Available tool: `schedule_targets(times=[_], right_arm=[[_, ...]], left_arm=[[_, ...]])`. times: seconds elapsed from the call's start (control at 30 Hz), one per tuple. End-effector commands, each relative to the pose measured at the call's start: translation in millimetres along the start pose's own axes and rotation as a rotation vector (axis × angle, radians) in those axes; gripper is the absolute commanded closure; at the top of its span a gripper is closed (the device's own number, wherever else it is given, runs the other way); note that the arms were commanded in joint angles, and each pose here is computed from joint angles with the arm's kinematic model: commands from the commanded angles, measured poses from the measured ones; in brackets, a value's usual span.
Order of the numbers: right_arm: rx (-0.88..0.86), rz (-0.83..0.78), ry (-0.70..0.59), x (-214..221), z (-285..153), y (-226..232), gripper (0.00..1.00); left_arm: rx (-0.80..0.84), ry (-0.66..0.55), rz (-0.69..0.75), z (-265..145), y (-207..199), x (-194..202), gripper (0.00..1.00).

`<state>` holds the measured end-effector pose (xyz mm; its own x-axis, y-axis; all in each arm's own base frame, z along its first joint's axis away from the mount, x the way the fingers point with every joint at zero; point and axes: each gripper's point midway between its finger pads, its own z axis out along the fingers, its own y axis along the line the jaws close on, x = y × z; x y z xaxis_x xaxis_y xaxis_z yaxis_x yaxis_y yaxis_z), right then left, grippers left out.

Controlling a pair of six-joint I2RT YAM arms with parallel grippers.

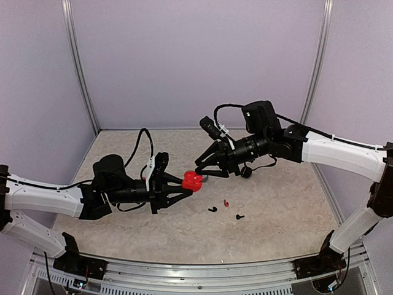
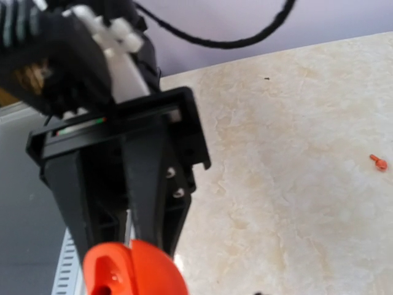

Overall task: Insert the wireless bluetooth earbuds into the charging case
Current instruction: Open the charging case, then pass from the left arm to the right

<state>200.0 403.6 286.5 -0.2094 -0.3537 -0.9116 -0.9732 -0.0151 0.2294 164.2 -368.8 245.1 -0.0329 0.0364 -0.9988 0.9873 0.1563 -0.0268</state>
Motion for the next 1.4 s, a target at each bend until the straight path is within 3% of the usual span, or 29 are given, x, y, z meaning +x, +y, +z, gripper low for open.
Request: schedule_targets(times=[0.0, 0.27, 0.4, 0.97, 1.37], right_arm=[[0.030, -0.007, -0.048, -13.4, -11.5, -2.1, 0.60], [-0.045, -0.035, -0.140, -17.7, -25.8, 24.5, 0.48], [-0.069, -0.020, -0.206, -15.0, -29.1, 31.1, 0.46], [-0.234, 0.017, -0.258, -16.2, 0.8, 49.7, 0.60], [-0.226, 0.001, -0.286, -25.3, 7.8, 50.1, 0.65]], left_arm=[[0.017, -0.049, 0.045, -3.6, -5.9, -12.6, 0.95], [-0.027, -0.117, -0.022, -12.1, 7.1, -22.3, 0.95], [-0.028, -0.168, -0.020, -16.8, 5.7, -33.8, 0.95], [-0.031, -0.281, -0.019, -22.8, 2.7, -55.4, 0.95], [-0.037, -0.282, -0.031, -15.4, 3.0, -51.7, 0.94]])
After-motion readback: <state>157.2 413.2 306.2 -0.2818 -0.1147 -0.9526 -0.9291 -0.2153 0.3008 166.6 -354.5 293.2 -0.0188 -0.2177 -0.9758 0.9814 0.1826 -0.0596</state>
